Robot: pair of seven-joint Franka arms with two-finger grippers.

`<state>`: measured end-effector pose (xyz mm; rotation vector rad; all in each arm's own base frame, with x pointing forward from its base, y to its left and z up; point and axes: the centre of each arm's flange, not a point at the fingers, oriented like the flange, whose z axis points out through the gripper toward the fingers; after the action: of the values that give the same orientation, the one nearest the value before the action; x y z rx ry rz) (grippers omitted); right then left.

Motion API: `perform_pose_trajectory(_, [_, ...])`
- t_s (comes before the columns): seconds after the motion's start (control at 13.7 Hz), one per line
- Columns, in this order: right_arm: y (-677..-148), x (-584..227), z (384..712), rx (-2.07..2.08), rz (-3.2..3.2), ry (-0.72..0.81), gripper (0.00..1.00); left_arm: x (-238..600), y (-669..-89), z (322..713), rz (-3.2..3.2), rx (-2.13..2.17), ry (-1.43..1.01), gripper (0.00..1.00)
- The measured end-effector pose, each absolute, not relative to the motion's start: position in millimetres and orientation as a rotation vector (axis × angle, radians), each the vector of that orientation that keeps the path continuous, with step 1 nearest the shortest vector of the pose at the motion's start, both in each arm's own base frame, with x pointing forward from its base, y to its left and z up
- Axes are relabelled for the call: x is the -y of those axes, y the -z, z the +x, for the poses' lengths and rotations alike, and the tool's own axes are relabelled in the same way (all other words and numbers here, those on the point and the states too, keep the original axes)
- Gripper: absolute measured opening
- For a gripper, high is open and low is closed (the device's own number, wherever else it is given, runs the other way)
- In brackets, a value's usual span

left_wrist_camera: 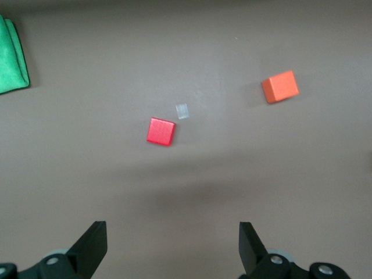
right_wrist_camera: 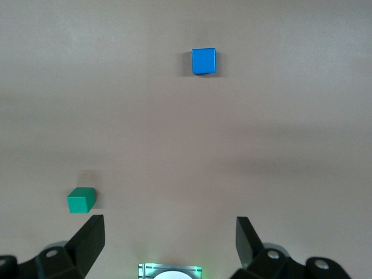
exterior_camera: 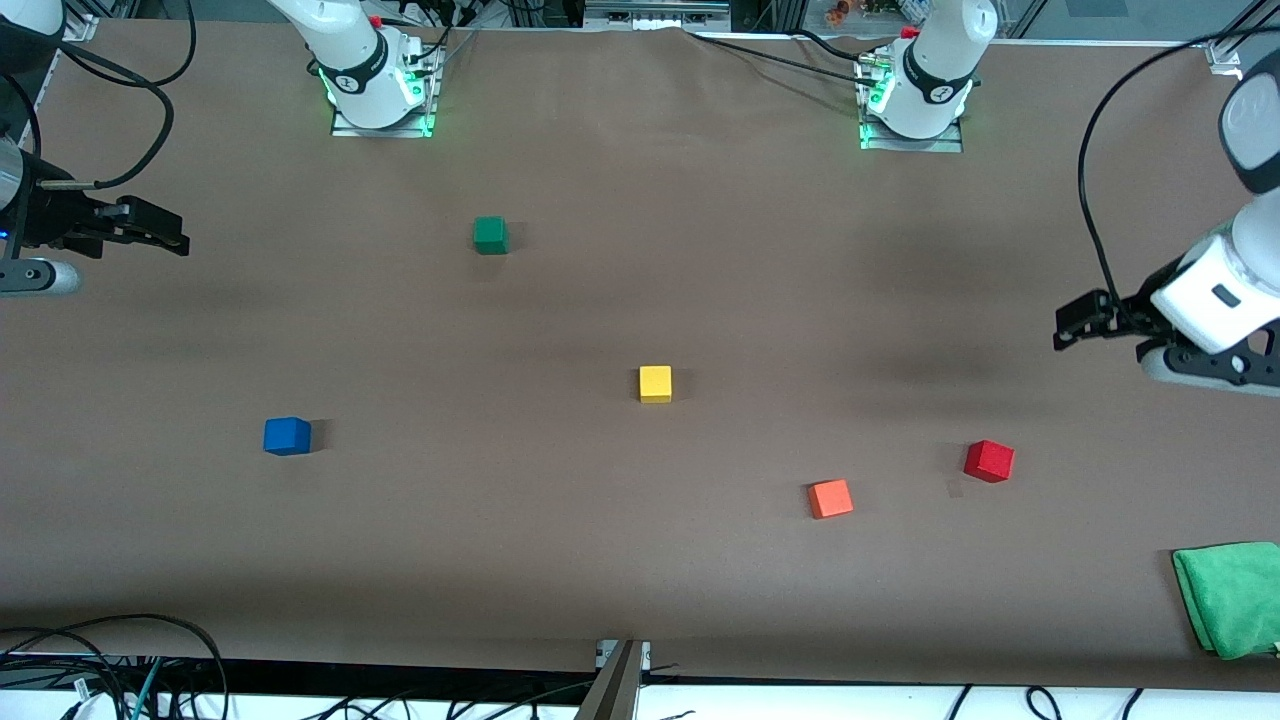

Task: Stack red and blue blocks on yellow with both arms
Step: 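Move the left gripper down over the red cube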

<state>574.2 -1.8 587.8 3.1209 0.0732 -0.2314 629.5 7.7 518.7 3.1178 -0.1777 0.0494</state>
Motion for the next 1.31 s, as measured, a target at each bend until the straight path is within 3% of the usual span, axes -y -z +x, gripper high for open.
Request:
perform_pose_trajectory(0.8, [-588.1,2.0,574.4,-0.073,3.121,0.23,1.0,-44.3,-432.6,665.1,3.123,0.241,-0.222,1.0])
perform_pose_trajectory(1.31, [-588.1,1.9,574.4,-0.073,3.121,0.23,1.0,-44.0,-403.1,665.7,3.123,0.22,-0.295,1.0])
